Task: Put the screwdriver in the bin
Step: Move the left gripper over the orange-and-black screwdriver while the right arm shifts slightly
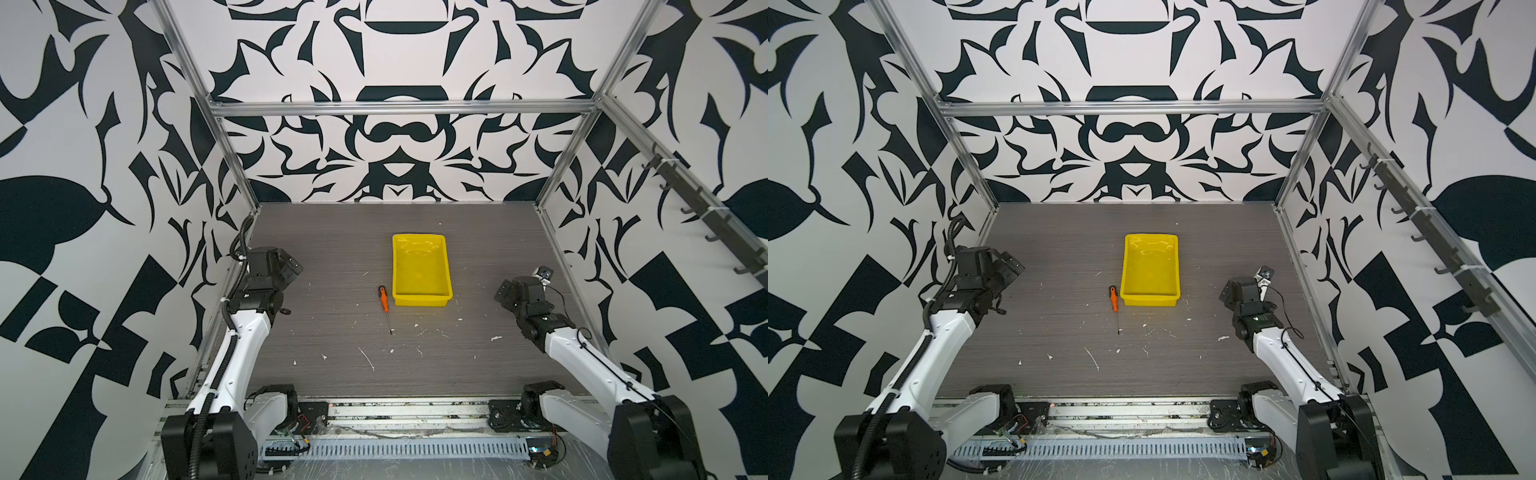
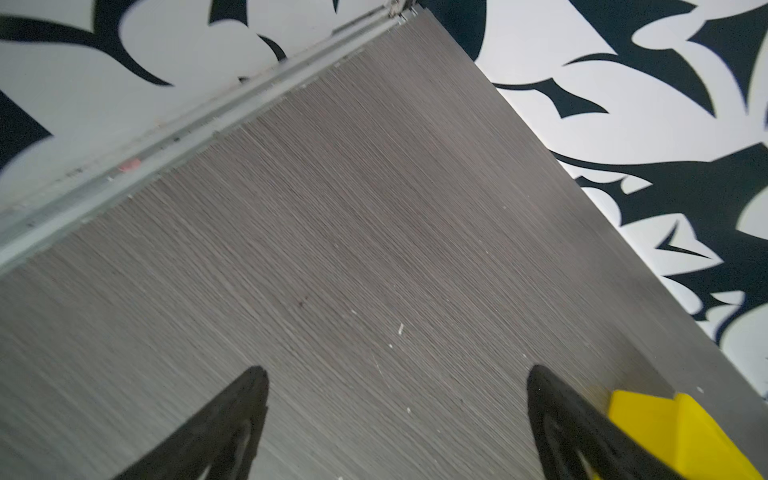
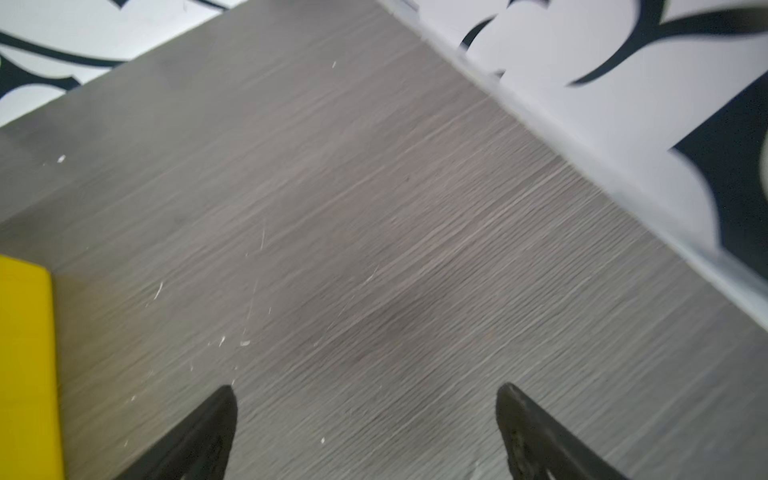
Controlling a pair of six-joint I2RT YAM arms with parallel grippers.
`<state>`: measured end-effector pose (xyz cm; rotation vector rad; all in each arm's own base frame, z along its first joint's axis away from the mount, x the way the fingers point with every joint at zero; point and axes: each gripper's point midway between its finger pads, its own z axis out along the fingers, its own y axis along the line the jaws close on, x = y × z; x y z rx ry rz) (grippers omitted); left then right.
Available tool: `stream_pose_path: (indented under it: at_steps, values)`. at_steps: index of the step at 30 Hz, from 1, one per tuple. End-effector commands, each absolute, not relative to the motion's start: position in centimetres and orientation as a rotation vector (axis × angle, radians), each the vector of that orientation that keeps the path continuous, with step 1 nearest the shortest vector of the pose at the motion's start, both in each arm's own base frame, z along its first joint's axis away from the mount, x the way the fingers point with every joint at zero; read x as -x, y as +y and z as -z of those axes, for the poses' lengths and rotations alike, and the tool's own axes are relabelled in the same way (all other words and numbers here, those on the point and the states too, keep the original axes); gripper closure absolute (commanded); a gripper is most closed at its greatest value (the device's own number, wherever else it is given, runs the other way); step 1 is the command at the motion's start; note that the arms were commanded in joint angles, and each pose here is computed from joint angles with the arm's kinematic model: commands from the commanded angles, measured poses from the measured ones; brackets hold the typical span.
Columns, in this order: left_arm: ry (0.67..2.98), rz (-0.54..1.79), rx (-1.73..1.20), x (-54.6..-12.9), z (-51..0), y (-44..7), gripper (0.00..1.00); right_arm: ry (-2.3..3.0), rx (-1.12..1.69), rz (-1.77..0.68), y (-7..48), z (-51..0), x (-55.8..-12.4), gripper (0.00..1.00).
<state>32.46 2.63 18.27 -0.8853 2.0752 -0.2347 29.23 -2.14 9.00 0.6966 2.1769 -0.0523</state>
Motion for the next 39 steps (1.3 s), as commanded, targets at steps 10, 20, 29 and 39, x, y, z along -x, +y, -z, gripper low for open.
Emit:
stream_pose_path:
  at_steps: [10, 20, 29, 39]
  values:
    - [2.2, 0.709, 0.832, -30.7, -13.5, -11.3, 0.12, 2.133, -0.737, -0.108, -0.8, -7.5, -28.5, 0.01]
    - [2.392, 0.626, 0.631, -32.8, -10.1, -19.0, 0.35, 2.194, -0.74, -0.056, 0.1, -5.6, -30.5, 0.03]
    - [2.51, 0.708, 0.573, -34.6, -6.0, -23.5, 0.41, 2.195, -0.711, -0.035, 0.5, -5.7, -30.7, 0.03]
    - [2.552, 0.589, 0.519, -34.8, -4.7, -24.5, 0.43, 2.211, -0.716, -0.019, 0.6, -5.5, -30.9, 0.03]
